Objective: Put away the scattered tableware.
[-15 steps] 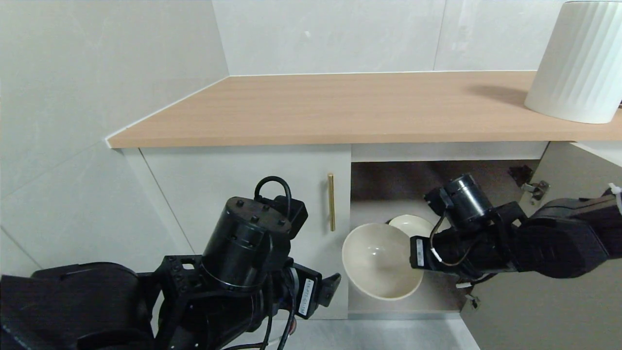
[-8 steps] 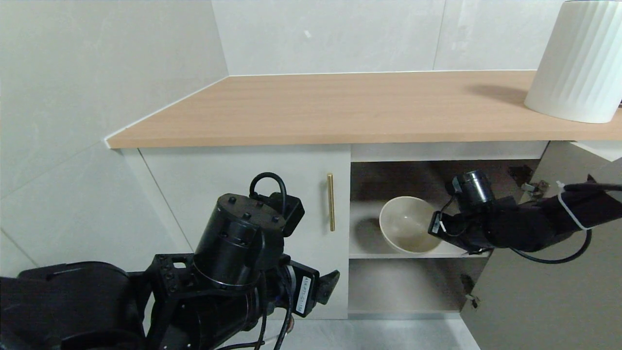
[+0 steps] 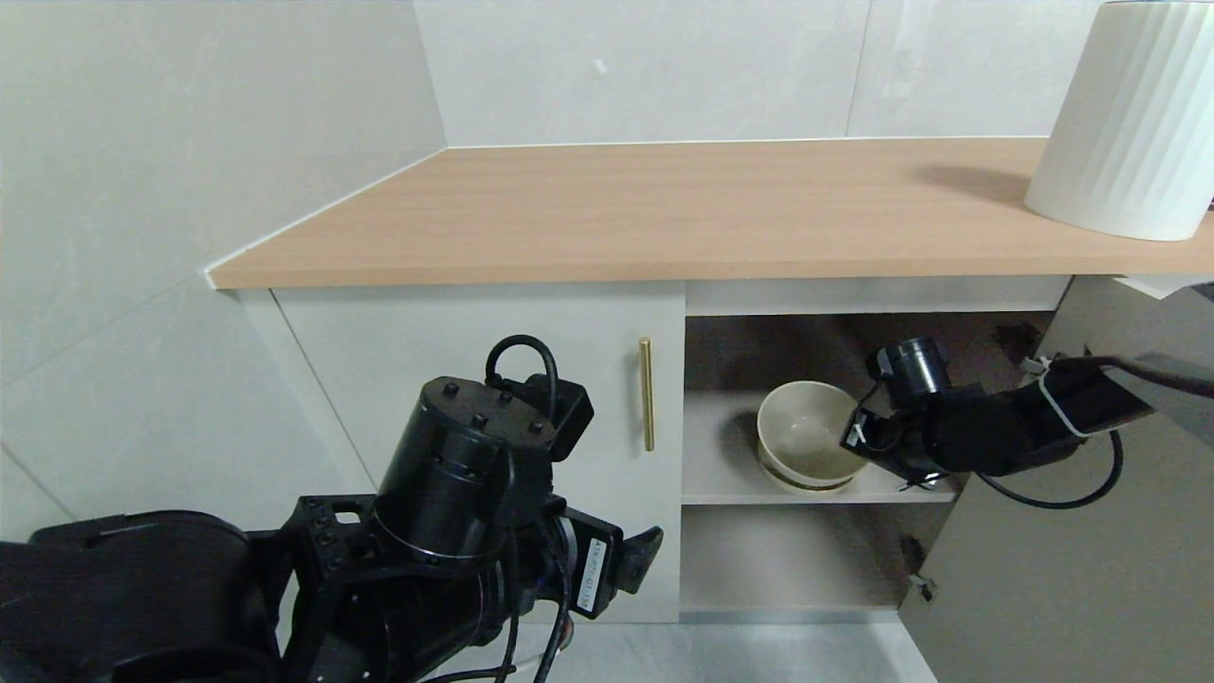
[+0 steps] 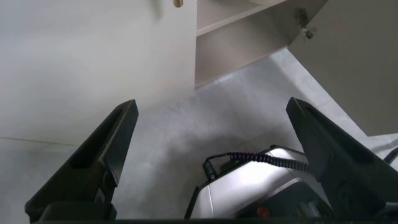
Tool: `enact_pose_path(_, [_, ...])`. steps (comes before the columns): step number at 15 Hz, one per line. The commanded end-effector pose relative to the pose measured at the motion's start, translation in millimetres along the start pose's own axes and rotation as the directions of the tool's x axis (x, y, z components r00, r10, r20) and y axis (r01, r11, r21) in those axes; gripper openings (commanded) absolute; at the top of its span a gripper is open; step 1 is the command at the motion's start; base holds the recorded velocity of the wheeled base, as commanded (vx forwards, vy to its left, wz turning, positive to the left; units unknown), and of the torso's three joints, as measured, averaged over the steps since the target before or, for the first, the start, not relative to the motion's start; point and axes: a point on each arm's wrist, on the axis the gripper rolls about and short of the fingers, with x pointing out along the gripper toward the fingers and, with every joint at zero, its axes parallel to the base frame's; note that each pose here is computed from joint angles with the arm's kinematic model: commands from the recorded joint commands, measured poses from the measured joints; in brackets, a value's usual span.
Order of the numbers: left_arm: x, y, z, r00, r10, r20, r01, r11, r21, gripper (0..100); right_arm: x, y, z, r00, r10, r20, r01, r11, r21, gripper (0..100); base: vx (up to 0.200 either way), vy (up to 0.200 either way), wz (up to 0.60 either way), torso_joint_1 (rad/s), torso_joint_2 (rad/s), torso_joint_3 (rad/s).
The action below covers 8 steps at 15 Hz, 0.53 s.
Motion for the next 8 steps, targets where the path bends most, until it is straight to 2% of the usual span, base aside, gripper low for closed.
enact_pose_path(1, [0.2, -0.1, -0.1, 1.0, 0.0, 0.0, 0.0, 1.0, 0.0, 100, 17.8, -1.3, -4.4, 1.0, -0.029, -0.004, 0.029, 1.0, -0.001, 0, 0.0, 0.0, 0.0, 0.0, 0.0, 0.0])
enact_pose_path(8, [2.7, -0.5, -1.6, 1.0, 0.003, -0.009, -0.003, 1.0, 0.001, 100, 46.2, 1.1, -1.3, 0.998, -0.056, 0.025, 0.056, 0.998, 0.013, 0, 0.0, 0.0, 0.0, 0.0, 0.0, 0.0])
